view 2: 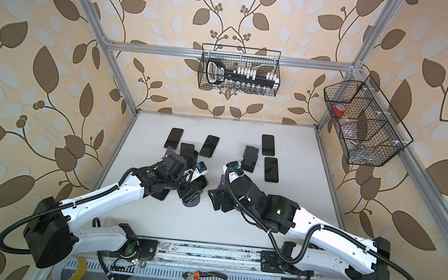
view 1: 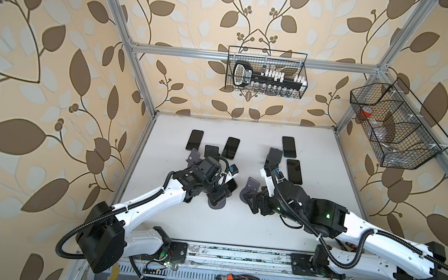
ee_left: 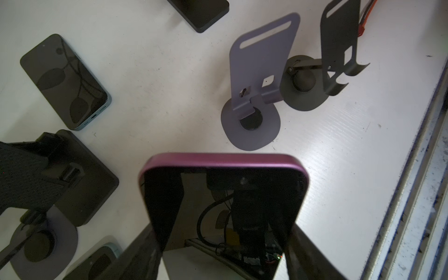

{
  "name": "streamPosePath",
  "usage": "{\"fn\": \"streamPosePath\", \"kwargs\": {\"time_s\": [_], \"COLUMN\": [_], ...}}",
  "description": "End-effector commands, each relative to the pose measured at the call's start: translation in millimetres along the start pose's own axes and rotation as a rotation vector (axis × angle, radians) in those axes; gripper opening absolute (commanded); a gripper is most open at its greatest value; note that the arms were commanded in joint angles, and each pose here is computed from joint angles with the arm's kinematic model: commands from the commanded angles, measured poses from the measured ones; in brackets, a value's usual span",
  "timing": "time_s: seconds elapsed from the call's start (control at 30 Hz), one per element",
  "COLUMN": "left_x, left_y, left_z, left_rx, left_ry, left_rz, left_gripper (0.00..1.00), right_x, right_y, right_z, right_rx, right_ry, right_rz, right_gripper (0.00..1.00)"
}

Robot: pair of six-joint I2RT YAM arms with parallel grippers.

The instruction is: Remove the phone from the phone stand

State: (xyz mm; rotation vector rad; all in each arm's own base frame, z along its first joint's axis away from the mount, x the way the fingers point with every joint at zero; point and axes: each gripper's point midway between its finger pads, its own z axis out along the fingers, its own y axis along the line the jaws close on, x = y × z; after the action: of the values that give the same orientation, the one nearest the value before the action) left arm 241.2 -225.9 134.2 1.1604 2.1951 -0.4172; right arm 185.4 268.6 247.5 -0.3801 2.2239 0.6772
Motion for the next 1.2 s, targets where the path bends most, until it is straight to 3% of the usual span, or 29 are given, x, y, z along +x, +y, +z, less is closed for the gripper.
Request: {"fn": "streamPosePath", "kwargs": {"time_s": [0.0,1.17], "left_x": [-30.5,-44.1], "left_y": [-0.4,0.1], "left_z": [-17.9,-52.0], "left_rx": [-0.01,-0.049], "left_ry": [-0.103,-0.155], "left_rz": [0.017,0.047], "left_gripper": [0.61,0.6], "right_x": [-15.4,-32.2], "right_y": [3.7,19.8], "right_z": [-10.4,-7.4], "right_rx": [-0.011,-0.031], "right_ry": [-0.039,-0.047], "right_rz": [0.005,-0.026], "right_gripper": [0.89,0.89]}}
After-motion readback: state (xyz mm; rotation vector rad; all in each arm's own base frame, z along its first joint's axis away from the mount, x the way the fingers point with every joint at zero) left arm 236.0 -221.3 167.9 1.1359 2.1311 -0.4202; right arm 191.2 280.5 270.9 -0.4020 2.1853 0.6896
